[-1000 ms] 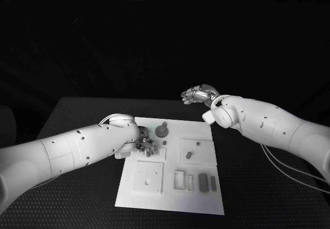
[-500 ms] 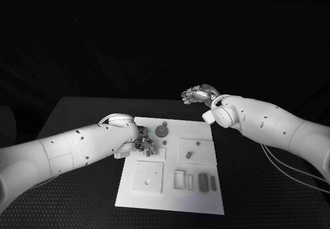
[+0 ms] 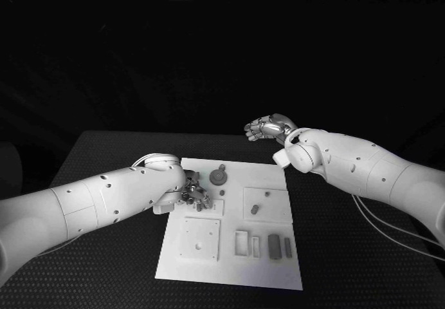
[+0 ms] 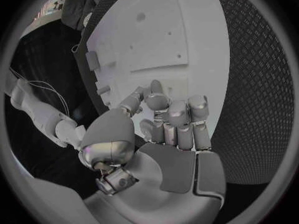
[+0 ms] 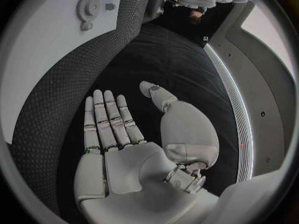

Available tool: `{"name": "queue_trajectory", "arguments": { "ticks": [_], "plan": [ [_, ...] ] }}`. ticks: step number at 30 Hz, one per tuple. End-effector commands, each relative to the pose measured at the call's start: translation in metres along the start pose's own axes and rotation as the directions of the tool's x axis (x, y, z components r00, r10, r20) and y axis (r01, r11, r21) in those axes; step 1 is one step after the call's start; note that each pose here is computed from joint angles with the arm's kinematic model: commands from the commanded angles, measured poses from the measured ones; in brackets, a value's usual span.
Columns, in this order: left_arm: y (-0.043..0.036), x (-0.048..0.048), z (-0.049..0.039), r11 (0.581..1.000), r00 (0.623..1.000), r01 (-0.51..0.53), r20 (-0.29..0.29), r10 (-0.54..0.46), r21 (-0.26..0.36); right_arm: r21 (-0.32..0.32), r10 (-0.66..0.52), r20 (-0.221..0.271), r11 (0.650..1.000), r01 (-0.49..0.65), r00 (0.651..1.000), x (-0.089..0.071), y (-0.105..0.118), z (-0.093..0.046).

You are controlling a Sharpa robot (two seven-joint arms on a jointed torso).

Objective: Assemble the parts on the task board

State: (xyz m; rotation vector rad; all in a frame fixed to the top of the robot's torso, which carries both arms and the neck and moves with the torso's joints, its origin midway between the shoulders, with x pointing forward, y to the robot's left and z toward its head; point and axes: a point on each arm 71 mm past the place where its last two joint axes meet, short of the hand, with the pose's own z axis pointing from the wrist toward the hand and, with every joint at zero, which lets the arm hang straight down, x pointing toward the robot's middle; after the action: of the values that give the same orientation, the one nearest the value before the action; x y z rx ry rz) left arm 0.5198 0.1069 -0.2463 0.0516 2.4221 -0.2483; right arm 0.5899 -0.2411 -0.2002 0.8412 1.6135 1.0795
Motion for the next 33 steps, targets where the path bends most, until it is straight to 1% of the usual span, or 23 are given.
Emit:
{"name": "queue_trajectory", "arguments": {
  "ticks": [1, 11, 26, 33],
  "plan": [
    [-0.0013, -0.0007, -0.0004, 1.0, 1.0, 0.026, -0.001, -0.026, 0.008, -0.006, 0.0, -0.018, 1.0, 0.0, 1.0, 0.0022, 0.0003, 0.0002],
    [-0.0018, -0.0033, -0.0017, 0.999, 0.999, 0.044, -0.002, -0.044, 0.017, -0.005, 0.0, -0.018, 1.0, 0.0, 1.0, 0.0024, -0.0004, 0.0001],
    [0.0, -0.0032, -0.0011, 0.999, 0.999, 0.037, -0.014, -0.037, 0.004, -0.004, 0.0, -0.019, 1.0, 0.0, 1.0, 0.0022, -0.0007, -0.0002],
    [-0.0004, -0.0026, -0.0009, 1.0, 0.999, 0.031, -0.023, -0.031, 0.005, -0.004, 0.0, -0.019, 1.0, 0.0, 1.0, 0.0019, -0.0008, -0.0003]
  ]
}}
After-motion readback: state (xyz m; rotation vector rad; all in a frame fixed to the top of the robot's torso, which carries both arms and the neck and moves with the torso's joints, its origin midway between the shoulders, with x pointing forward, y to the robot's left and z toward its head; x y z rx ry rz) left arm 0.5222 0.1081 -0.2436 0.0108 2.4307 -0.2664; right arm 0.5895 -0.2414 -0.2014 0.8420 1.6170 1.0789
